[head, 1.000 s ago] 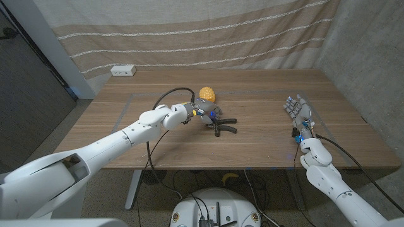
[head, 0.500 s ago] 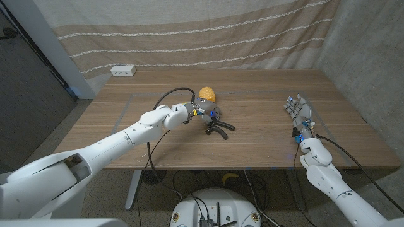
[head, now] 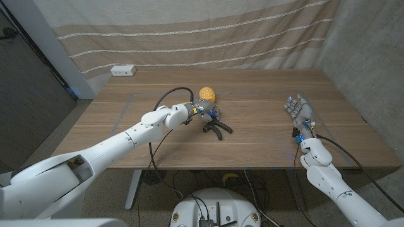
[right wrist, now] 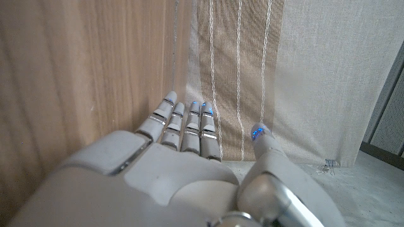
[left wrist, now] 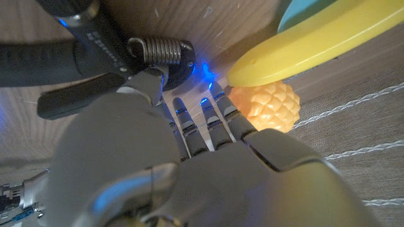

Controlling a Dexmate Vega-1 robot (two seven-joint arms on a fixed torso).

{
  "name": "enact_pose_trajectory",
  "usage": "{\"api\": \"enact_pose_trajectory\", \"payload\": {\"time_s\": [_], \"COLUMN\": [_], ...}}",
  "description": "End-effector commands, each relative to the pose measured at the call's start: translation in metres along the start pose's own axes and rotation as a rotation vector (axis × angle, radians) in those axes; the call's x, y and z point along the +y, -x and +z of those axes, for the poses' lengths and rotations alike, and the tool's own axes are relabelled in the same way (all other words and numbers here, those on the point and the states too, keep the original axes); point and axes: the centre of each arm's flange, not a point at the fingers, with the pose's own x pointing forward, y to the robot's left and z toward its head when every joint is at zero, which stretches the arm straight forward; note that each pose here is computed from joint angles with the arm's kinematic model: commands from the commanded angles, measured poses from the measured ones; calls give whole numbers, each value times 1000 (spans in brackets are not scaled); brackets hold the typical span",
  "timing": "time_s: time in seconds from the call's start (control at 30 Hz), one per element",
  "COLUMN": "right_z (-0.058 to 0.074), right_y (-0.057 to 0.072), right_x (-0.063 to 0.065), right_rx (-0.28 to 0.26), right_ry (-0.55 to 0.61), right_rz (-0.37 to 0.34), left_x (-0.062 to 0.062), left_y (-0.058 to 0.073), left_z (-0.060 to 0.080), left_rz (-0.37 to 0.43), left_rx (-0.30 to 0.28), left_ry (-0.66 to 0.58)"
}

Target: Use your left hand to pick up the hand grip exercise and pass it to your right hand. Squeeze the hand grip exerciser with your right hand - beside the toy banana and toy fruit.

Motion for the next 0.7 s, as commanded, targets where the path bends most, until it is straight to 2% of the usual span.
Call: {"api": "enact_pose_trajectory", "payload": {"time_s": [0.03, 0.7], "right_z": [4, 9], "right_y": [1, 8], "right_x": [0, 1], "right_rx": [-15, -32], "right_ry": [9, 15], "right_rz": [0, 10], "left_x": [18, 46], "left_y": [-1, 3], "left_z": [-5, -1], "left_rz": [84, 241], "left_rx": [9, -41], "left_ry": [154, 217]}}
